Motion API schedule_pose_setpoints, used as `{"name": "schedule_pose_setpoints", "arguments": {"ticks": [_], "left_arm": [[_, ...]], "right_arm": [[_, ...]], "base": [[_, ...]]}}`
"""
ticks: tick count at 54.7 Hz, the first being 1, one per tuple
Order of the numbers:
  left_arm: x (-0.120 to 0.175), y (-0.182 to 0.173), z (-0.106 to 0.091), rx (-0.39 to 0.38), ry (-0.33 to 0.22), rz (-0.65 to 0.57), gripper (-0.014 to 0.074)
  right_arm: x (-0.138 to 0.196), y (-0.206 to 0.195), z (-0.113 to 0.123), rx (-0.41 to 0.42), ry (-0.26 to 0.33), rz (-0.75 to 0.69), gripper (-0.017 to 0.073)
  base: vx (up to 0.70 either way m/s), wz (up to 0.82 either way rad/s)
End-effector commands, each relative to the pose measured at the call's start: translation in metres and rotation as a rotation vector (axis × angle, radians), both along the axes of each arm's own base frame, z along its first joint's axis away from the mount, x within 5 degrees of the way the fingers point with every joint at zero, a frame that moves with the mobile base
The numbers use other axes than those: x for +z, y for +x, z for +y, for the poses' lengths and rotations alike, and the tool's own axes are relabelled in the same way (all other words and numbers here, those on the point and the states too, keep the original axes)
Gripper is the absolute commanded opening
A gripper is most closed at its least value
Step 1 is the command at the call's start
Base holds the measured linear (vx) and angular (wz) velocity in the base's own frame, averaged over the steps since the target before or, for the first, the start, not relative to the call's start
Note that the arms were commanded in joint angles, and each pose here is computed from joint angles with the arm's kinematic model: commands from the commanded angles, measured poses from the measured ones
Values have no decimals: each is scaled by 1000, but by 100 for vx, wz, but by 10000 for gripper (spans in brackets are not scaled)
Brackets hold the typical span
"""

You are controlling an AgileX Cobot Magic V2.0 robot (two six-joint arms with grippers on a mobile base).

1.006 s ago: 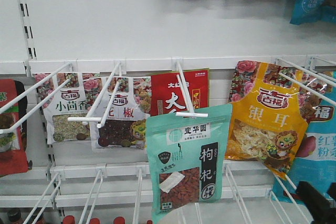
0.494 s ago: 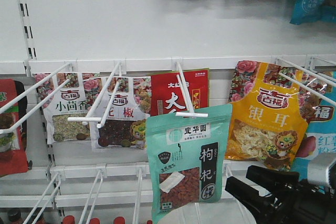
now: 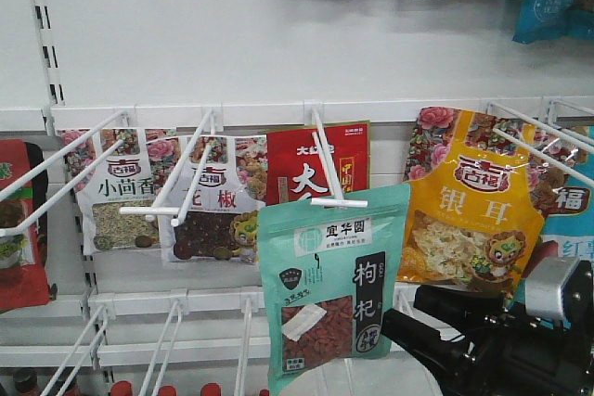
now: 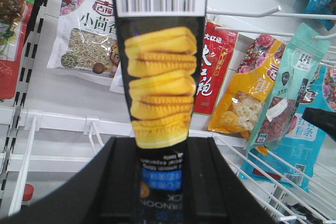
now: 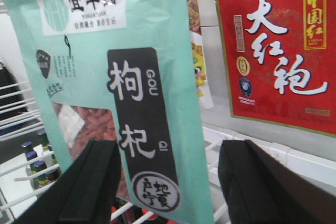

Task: Pick snacks and fruit into basket
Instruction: 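Lift the teal bag up off its wire hook with the right gripper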

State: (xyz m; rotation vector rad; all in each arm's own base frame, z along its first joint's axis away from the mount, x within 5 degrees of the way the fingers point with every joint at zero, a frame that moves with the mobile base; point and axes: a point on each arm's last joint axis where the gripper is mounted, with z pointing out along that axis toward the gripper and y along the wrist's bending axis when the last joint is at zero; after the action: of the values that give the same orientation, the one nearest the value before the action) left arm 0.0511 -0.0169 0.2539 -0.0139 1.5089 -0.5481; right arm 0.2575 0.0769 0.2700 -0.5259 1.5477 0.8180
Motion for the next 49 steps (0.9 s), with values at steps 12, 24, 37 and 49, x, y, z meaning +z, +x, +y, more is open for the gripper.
{"name": "schedule_pose_setpoints", "arguments": {"ticks": [12,24,37,49], "left_arm": [[19,-3,-1,-20,-39,-110,3],[19,-3,-1,-20,-39,-110,3],[19,-3,-1,-20,-39,-110,3],[19,-3,-1,-20,-39,-110,3]], "right_arm": [[15,9,2,49,80,-86,479],[12,13,1,29,75,-111,479],[19,18,2,54,100,-130,479],[19,29,6,114,110,-113,479]], "base": [[0,0],[0,0],[0,0],[0,0]]}}
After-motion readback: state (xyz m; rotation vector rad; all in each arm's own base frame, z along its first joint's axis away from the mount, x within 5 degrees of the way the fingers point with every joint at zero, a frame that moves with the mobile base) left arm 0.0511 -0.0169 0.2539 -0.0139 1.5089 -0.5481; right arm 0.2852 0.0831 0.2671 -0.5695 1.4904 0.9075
